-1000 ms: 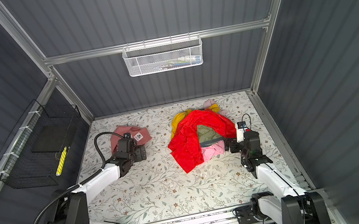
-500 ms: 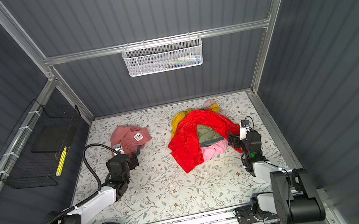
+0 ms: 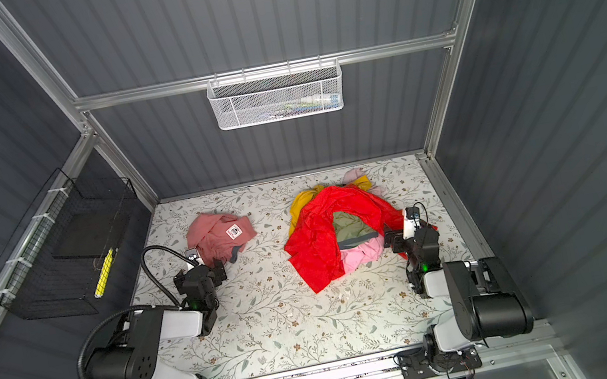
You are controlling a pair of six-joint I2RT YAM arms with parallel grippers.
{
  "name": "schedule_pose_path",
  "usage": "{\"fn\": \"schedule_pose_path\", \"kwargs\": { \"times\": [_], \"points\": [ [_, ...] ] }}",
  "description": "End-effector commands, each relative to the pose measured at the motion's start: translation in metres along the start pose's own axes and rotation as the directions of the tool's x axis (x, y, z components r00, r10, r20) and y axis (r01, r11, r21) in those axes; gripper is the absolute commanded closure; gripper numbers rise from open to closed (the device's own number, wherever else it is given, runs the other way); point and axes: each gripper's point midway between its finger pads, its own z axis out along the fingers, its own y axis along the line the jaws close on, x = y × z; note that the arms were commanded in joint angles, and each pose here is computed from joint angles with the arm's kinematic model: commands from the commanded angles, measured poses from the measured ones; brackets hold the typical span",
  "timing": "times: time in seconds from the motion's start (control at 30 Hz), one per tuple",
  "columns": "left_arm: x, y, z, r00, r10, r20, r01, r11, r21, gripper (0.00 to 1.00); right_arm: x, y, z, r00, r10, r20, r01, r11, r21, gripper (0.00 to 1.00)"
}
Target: Pick out a specific cloth from the pile
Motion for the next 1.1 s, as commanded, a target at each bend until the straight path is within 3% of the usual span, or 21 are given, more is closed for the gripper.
{"fn": "schedule_pose_path", "kwargs": {
  "times": [0.0, 0.07, 0.1, 0.17, 0.23, 0.33, 1.07],
  "points": [
    [-0.003, -0.022, 0.016, 0.999, 0.021, -0.037, -0.017, 0.993, 0.114, 0.0, -0.012, -0.007, 0.009, 1.0, 0.024, -0.004, -0.023, 0.999, 0.034, 0.01],
    [-0.012, -0.02, 0.023, 1.0, 0.001, 0.013, -0.002, 0.992, 0.129, 0.0, -0.013, -0.008, 0.008, 1.0, 0.023, 0.018, -0.024, 0.999, 0.034, 0.01],
    [-0.005, -0.016, 0.022, 0.999, -0.003, -0.035, 0.007, 0.994, 0.109, 0.0, -0.012, -0.008, 0.008, 1.0, 0.023, 0.007, -0.024, 0.999, 0.036, 0.01],
    [-0.011, -0.016, 0.023, 1.0, -0.007, 0.003, 0.007, 0.994, 0.109, 0.0, -0.013, -0.008, 0.008, 1.0, 0.023, 0.011, -0.024, 0.999, 0.036, 0.01],
    [-0.006, -0.017, 0.022, 0.999, -0.004, -0.039, 0.009, 0.994, 0.112, 0.0, -0.012, -0.008, 0.008, 1.0, 0.023, 0.011, -0.024, 0.999, 0.035, 0.01],
    [-0.01, -0.015, 0.017, 1.0, -0.01, 0.022, 0.007, 0.995, 0.104, 0.0, -0.013, -0.008, 0.008, 1.0, 0.023, 0.012, -0.024, 0.999, 0.036, 0.01],
    [-0.005, -0.024, 0.024, 0.999, 0.002, -0.039, 0.005, 0.985, 0.17, 0.0, -0.013, -0.008, 0.008, 1.0, 0.023, 0.012, -0.023, 0.999, 0.035, 0.01]
  ]
}}
